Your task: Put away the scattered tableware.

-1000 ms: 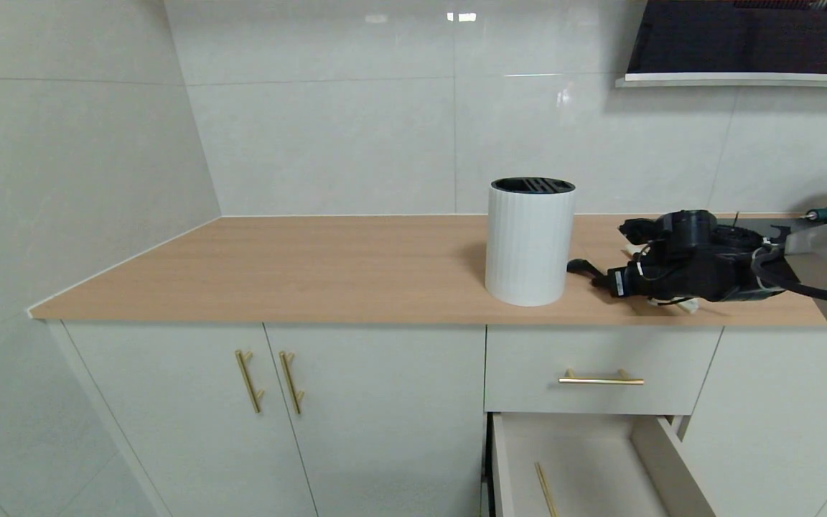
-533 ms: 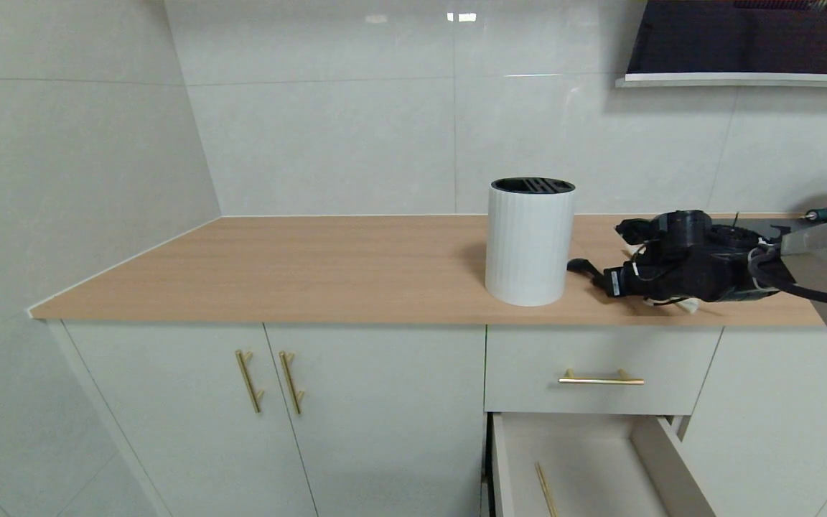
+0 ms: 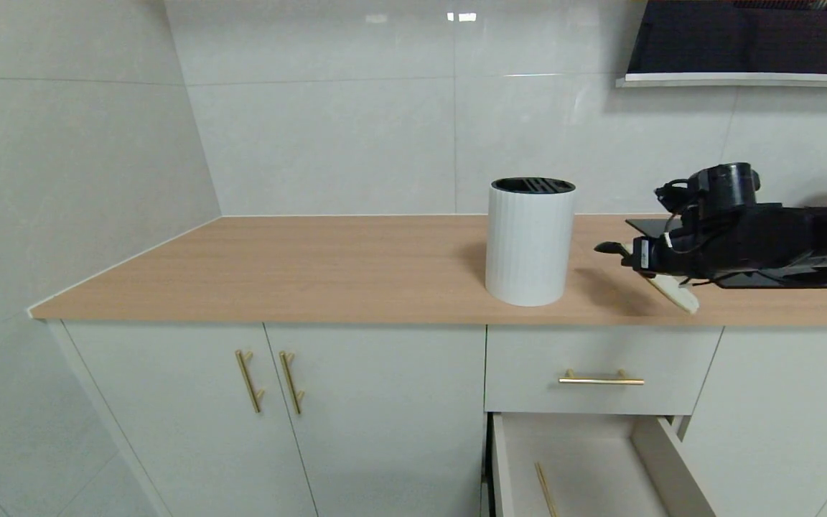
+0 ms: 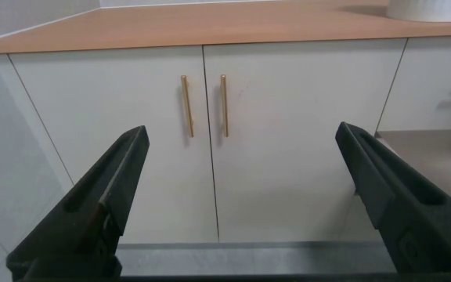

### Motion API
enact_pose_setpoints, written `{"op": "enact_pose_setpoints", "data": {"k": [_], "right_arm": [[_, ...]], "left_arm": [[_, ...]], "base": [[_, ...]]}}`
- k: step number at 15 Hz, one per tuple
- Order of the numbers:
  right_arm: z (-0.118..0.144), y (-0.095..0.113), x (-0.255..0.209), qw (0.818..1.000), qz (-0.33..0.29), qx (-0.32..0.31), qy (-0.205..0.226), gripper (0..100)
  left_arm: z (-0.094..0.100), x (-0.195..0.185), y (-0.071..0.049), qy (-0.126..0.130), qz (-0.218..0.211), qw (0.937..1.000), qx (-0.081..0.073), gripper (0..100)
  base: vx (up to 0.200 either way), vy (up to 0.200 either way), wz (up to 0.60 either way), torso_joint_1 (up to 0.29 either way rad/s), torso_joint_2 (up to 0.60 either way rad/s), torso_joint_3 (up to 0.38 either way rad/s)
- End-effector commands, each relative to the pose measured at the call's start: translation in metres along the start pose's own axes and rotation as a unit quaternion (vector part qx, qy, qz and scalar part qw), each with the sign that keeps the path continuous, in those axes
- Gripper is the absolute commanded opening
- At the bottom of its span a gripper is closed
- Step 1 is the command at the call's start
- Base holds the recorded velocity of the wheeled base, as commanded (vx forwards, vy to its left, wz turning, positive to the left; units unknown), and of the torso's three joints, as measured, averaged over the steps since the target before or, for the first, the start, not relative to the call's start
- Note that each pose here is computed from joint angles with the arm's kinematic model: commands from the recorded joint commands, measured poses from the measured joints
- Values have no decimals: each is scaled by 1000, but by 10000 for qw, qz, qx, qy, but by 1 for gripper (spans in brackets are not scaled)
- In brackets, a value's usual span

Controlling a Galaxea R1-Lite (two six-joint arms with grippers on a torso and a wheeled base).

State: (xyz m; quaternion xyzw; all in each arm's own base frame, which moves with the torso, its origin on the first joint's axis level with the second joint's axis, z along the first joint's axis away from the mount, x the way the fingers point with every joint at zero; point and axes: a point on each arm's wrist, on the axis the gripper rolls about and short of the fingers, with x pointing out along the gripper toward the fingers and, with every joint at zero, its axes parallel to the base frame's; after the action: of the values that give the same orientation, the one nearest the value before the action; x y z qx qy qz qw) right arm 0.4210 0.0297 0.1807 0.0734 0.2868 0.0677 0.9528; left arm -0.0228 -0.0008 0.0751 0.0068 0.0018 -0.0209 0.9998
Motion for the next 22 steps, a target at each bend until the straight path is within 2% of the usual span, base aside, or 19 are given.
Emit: {"op": "enact_pose_setpoints", "data": {"k": [1, 5, 7, 10, 18, 22], "right_arm": [[-16, 7, -80, 9999, -116, 50, 60, 0], [-72, 20, -131, 9982, 32, -197, 573, 0], [-90, 30, -142, 9969, 196, -342, 685, 0], [-101, 28, -129, 9960, 190, -356, 800, 0], [-109, 26, -109, 9939, 128, -342, 1045, 0], [-110, 26, -105, 9934, 106, -341, 1088, 0]], "left_arm": [[0, 0, 0, 4, 1, 10000, 1, 100], [0, 0, 0, -4, 1, 10000, 1, 100], [0, 0, 0, 4, 1, 10000, 1, 100], [0, 0, 0, -4, 1, 10000, 1, 100], [0, 0, 0, 4, 1, 10000, 1, 100], [0, 0, 0, 4, 1, 10000, 1, 100]], "base": [[0, 0, 0, 0, 0, 0], [0, 0, 0, 0, 0, 0], [0, 0, 0, 0, 0, 0], [0, 0, 0, 0, 0, 0], [0, 0, 0, 0, 0, 0], [0, 0, 0, -127, 315, 188]]}}
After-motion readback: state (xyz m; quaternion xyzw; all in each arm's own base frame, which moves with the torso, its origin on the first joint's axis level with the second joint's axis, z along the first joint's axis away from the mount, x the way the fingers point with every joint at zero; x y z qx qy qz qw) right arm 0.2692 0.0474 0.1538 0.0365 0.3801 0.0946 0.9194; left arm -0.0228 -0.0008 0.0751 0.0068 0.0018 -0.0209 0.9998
